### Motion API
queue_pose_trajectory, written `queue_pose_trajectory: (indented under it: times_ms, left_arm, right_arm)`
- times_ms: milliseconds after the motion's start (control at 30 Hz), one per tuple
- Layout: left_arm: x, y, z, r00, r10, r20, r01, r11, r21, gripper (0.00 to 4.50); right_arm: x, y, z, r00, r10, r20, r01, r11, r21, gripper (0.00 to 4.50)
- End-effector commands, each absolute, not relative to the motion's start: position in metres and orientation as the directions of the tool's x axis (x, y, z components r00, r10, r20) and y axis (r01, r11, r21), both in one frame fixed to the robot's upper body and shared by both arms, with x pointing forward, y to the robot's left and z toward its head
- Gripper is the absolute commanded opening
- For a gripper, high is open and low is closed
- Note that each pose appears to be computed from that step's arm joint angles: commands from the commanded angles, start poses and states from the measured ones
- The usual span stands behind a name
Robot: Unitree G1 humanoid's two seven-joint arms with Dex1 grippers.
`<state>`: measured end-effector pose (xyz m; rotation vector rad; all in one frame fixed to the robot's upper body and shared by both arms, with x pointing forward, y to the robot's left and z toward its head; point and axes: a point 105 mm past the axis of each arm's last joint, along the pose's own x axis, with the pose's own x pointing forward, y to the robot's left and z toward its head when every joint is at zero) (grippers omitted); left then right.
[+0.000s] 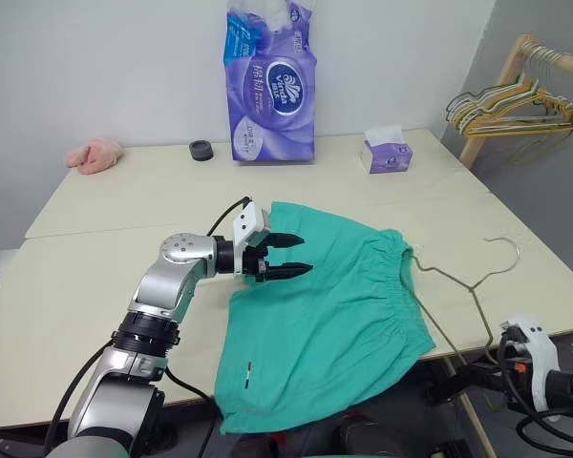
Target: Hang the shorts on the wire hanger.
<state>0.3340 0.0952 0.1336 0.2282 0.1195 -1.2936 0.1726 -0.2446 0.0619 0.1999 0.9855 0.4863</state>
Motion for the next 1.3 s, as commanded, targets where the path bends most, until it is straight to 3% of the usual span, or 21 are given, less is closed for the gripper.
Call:
queue_pose_trajectory:
  times_ms: [33,133,400,667,767,867,1033,1200,1300]
  left_arm:
    - [0.340,0.100,0.149,0.302,-0.935,-0.187,0.949,0.275,0.157,3.24]
    - [0.341,0.101,0.149,0.306,-0.933,-0.188,0.947,0.279,0.160,3.24]
    - [0.345,0.101,0.152,0.315,-0.931,-0.184,0.943,0.284,0.173,3.24]
    - [0.348,0.104,0.154,0.337,-0.925,-0.174,0.934,0.306,0.184,3.24]
    - [0.348,0.106,0.154,0.347,-0.922,-0.170,0.931,0.316,0.185,3.24]
    - [0.354,0.112,0.158,0.386,-0.910,-0.151,0.916,0.358,0.181,3.24]
    - [0.364,0.121,0.169,0.432,-0.895,-0.107,0.897,0.416,0.148,3.24]
    - [0.373,0.130,0.196,0.433,-0.897,-0.084,0.891,0.412,0.192,4.43]
    - [0.371,0.133,0.209,0.402,-0.910,-0.106,0.900,0.370,0.231,4.47]
  right_arm:
    - [0.173,-0.239,0.069,0.438,0.512,-0.739,-0.365,0.852,0.374,0.00]
    - [0.180,-0.236,0.066,0.419,0.522,-0.743,-0.399,0.841,0.366,0.00]
    - [0.238,-0.232,0.067,0.489,0.550,-0.677,-0.373,0.833,0.408,0.00]
    - [0.259,-0.220,0.064,0.484,0.586,-0.650,-0.348,0.810,0.471,0.00]
    - [0.275,-0.220,0.078,0.548,0.570,-0.612,-0.382,0.822,0.423,0.00]
    - [0.291,-0.212,0.104,0.616,0.548,-0.566,-0.498,0.828,0.260,0.00]
    - [0.292,-0.188,0.124,0.612,0.579,-0.538,-0.646,0.759,0.081,0.00]
    - [0.284,-0.158,0.131,0.563,0.612,-0.556,-0.774,0.627,-0.093,0.00]
    - [0.281,-0.153,0.128,0.538,0.611,-0.581,-0.808,0.570,-0.149,0.00]
